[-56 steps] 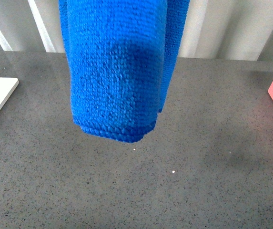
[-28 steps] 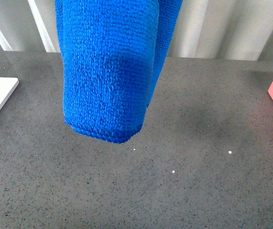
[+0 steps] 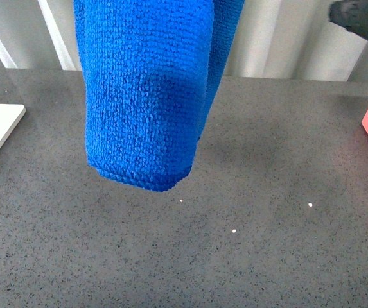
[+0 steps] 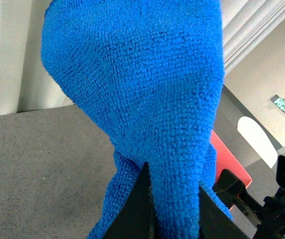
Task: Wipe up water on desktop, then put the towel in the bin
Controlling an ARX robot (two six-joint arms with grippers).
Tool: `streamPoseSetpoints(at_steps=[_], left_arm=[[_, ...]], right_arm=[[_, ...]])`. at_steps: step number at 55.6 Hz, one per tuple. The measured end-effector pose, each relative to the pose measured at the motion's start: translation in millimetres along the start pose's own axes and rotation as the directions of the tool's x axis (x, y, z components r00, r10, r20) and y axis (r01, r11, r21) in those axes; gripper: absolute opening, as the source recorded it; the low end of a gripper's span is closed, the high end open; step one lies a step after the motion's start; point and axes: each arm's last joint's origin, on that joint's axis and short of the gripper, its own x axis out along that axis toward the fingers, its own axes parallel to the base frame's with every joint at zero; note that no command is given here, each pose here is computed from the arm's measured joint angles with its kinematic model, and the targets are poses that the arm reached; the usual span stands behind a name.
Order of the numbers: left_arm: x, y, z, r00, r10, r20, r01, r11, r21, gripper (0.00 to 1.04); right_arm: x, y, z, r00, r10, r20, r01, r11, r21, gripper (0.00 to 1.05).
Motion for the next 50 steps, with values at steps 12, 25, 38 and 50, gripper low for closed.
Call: streamPoseSetpoints(at_steps=[12,25,38,50], left_arm=[[0,0,0,1.0,0.0,0.0,0.0,1.0,0.0,0.05],[0,0,0,1.0,0.0,0.0,0.0,1.0,-0.001,0.05],[0,0,0,1.0,0.0,0.0,0.0,1.0,-0.001,0.05],[0,0,0,1.0,0.0,0.0,0.0,1.0,-0.001,0.05]], right_arm=[[29,-1,2,0.991,0.132,-0.019,-0.132,0.991,-0.009,0.98],[53,-15,10,0.974,0.225,0.021,-0.225,0.974,-0.016,0.98],[82,-21,20,0.917,0.399,0.017,-0.399,0.917,-0.013,0.98],[103,-18,27,0.894,0.448,0.022,-0.448,0.894,0.003,0.98]])
